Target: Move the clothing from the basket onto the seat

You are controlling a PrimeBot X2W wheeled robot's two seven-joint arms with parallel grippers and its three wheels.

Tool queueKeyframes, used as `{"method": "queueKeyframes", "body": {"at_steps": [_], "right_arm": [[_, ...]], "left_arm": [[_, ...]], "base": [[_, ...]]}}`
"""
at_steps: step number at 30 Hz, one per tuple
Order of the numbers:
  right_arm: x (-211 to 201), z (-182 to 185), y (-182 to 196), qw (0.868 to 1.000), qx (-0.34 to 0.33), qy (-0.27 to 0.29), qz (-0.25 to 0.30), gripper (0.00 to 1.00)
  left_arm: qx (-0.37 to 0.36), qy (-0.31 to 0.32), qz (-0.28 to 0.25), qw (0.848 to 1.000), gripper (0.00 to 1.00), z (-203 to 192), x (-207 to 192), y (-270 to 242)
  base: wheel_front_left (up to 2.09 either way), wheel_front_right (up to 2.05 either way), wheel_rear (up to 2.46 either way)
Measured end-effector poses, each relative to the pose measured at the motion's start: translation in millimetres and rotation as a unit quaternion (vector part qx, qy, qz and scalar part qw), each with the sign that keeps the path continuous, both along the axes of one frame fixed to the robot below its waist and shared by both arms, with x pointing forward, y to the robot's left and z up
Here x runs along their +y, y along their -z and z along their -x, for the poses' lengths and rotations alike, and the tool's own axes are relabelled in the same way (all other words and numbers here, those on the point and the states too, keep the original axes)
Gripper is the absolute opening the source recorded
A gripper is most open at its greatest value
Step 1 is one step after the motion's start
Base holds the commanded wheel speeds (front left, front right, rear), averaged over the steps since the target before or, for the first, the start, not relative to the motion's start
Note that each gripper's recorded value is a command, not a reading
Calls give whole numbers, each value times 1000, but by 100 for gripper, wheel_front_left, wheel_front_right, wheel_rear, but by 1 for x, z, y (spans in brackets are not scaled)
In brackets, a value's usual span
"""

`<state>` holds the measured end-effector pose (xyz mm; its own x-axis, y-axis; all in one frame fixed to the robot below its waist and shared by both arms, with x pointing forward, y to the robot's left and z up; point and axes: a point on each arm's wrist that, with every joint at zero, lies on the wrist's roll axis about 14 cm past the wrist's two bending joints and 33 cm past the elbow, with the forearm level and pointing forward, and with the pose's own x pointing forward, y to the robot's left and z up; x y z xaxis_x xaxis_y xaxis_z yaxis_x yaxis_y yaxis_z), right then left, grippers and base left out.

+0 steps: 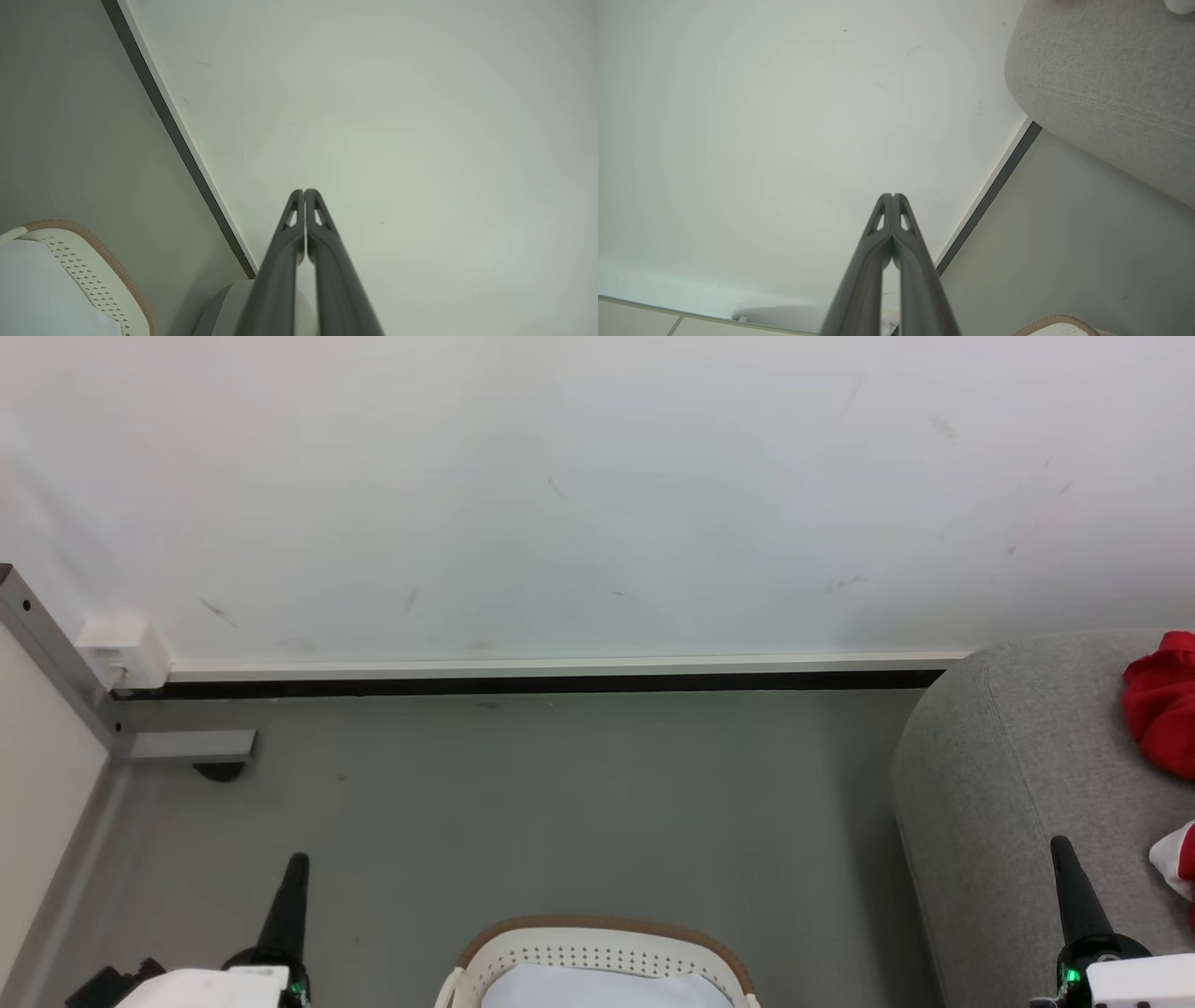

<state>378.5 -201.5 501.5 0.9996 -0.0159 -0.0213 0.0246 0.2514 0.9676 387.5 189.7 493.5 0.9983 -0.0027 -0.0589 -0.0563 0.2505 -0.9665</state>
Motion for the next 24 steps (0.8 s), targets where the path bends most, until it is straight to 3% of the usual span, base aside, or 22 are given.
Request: {"method": "queueKeyframes", "body": {"at_steps": [24], "right_arm": [[1, -7, -3, 996, -6, -5, -88, 0]], "left_arm": [[-16, -3, 90, 996, 0, -1, 6, -8]], "base": [[0, 0, 0]]}}
